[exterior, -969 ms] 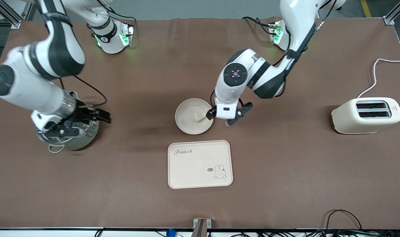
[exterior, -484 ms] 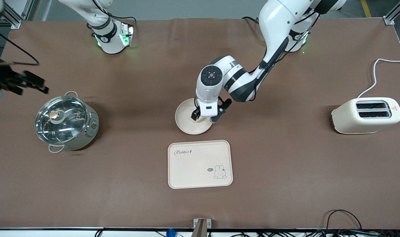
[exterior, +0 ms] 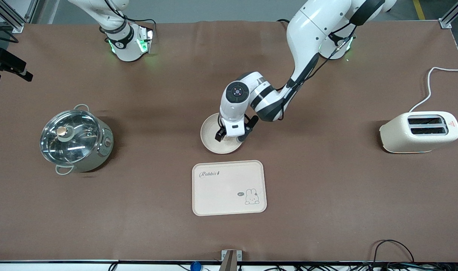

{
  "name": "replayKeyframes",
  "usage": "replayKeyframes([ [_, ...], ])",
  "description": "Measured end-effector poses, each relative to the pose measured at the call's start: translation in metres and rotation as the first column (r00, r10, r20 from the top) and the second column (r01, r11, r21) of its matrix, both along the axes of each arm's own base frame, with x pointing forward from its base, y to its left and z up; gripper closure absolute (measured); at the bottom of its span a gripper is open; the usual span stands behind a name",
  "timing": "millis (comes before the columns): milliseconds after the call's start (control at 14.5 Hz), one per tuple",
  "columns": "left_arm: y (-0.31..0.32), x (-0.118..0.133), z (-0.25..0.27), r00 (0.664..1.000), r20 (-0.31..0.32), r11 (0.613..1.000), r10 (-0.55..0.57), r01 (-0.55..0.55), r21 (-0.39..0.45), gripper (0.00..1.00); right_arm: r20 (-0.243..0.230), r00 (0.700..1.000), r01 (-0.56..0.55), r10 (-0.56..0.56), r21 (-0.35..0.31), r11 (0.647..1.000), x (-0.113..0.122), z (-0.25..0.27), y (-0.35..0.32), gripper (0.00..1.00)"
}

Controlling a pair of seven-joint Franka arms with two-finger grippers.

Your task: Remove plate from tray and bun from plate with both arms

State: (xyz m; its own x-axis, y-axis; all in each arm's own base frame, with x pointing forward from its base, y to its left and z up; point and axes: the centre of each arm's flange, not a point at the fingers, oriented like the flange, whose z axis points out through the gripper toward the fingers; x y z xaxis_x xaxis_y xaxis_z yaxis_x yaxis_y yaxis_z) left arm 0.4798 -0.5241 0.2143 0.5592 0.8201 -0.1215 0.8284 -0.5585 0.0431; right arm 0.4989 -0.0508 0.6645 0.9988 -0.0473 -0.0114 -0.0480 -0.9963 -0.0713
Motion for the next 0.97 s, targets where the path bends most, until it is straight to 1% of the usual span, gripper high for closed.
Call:
replayKeyframes([
  [138,0.005,0.003,-0.014,1.0,-0.002,1.0,0.006,-0.006,0.015,0.05,-0.001,1.0,-0.003,0.003,-0.002,1.0,0.002,-0.002,0.001,0.0],
  [208,0.005,0.003,-0.02,1.0,-0.002,1.0,0.008,-0.008,0.013,0.09,0.001,1.0,-0.006,0.006,-0.002,1.0,0.003,-0.002,0.003,0.0],
  [277,0.005,0.002,-0.026,1.0,-0.001,1.0,0.009,-0.009,0.009,0.15,0.004,1.0,-0.009,0.009,-0.003,1.0,0.004,-0.002,0.006,0.0],
  [346,0.004,0.002,-0.03,1.0,-0.002,1.0,0.009,-0.009,0.007,0.15,0.006,1.0,-0.013,0.013,-0.004,1.0,0.004,-0.002,0.008,0.0],
  [415,0.004,0.001,-0.034,1.0,-0.005,1.0,0.008,-0.008,0.008,0.19,0.007,1.0,-0.019,0.019,-0.005,1.0,0.005,-0.002,0.011,0.0],
  [484,0.003,-0.001,-0.036,1.0,-0.006,1.0,0.005,-0.005,0.008,0.27,0.009,0.999,-0.031,0.031,-0.005,1.0,0.005,-0.002,0.017,0.0],
  [553,0.001,-0.002,-0.035,1.0,-0.005,1.0,0.002,-0.002,0.007,0.27,0.011,0.999,-0.045,0.045,-0.007,0.999,0.006,-0.001,0.024,0.0],
  [623,-0.001,-0.003,-0.034,1.0,-0.003,1.0,0.0,0.0,0.005,0.35,0.011,0.998,-0.059,0.059,-0.014,0.998,0.006,-0.001,0.031,0.0],
  [761,-0.003,-0.001,-0.03,1.0,0.002,1.0,0.0,0.0,0.0,0.54,0.005,0.997,-0.072,0.073,-0.027,0.997,0.006,-0.002,0.037,0.0],
  [830,-0.003,0.0,-0.027,1.0,0.001,1.0,0.001,-0.001,0.004,0.61,-0.002,0.997,-0.073,0.073,-0.027,0.997,0.005,-0.002,0.037,0.0],
  [899,-0.002,0.001,-0.021,1.0,-0.005,1.0,0.0,0.0,0.017,0.61,-0.012,0.997,-0.073,0.073,-0.027,0.997,0.004,-0.003,0.037,0.0],
  [969,0.0,0.005,-0.009,1.0,-0.013,0.999,0.001,-0.001,0.035,0.63,-0.021,0.997,-0.073,0.073,-0.026,0.997,0.003,-0.003,0.037,0.0],
])
